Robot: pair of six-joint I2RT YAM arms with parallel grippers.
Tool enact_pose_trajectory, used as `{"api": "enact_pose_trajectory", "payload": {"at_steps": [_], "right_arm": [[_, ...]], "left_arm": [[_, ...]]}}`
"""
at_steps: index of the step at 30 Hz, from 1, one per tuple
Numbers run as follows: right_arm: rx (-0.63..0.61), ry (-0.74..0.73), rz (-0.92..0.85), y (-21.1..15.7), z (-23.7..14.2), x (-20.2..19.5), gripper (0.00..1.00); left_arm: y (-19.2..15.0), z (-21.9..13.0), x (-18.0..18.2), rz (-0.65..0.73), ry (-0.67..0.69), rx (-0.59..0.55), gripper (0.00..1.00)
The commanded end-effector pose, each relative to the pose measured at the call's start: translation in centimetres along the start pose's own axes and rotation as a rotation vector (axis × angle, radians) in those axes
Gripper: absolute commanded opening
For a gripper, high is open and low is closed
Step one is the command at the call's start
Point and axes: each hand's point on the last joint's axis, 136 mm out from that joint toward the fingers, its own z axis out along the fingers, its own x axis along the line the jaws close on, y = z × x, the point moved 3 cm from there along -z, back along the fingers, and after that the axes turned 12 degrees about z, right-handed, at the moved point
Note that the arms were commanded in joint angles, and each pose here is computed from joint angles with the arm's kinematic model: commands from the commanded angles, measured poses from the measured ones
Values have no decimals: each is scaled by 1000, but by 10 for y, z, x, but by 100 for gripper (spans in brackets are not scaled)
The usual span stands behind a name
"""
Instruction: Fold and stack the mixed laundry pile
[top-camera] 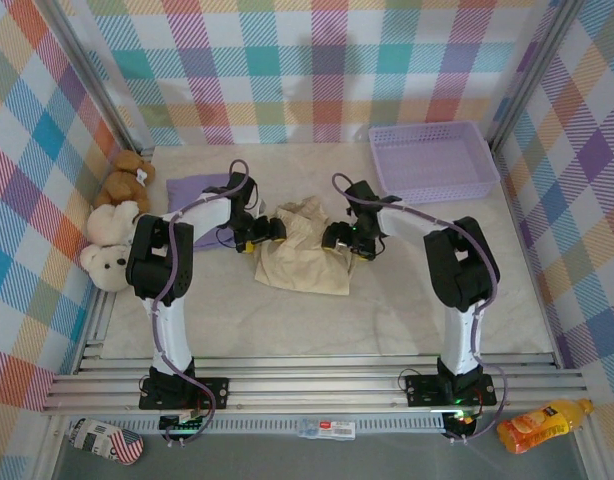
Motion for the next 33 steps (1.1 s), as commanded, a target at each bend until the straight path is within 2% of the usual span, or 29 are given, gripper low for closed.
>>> {"api": "enact_pose_trajectory", "payload": {"at_steps": [1,4,7,9,12,13,14,17,22,33], "right_arm": [[25,59,-7,-6,4,20,75],[19,79,-9,-6,1,26,56],[17,88,-2,-6,0,28,32],[11,108,0,-3,-4,34,23],[-21,150,-6,5,-18,50,10],[-36,167,-9,9,-24,58,4],[-52,188,-16,14,-31,67,0],[-79,261,-36,27,-45,95,0],[-88,367,-55,53,-48,144,0],[-34,652,-115,78,-2,260,1]], "left_arm": [[-12,24,-28,64,-109,46,81],[-15,27,-39,81,-121,55,69],[-14,23,-44,75,-120,50,45],[-11,14,-45,73,-97,46,31],[1,-8,-45,83,-33,12,4],[8,-17,-43,83,1,-8,0],[15,-28,-40,79,30,-31,0],[37,-56,-30,58,79,-98,0],[63,-93,2,8,164,-184,0],[73,-159,97,-174,325,-304,0]]}}
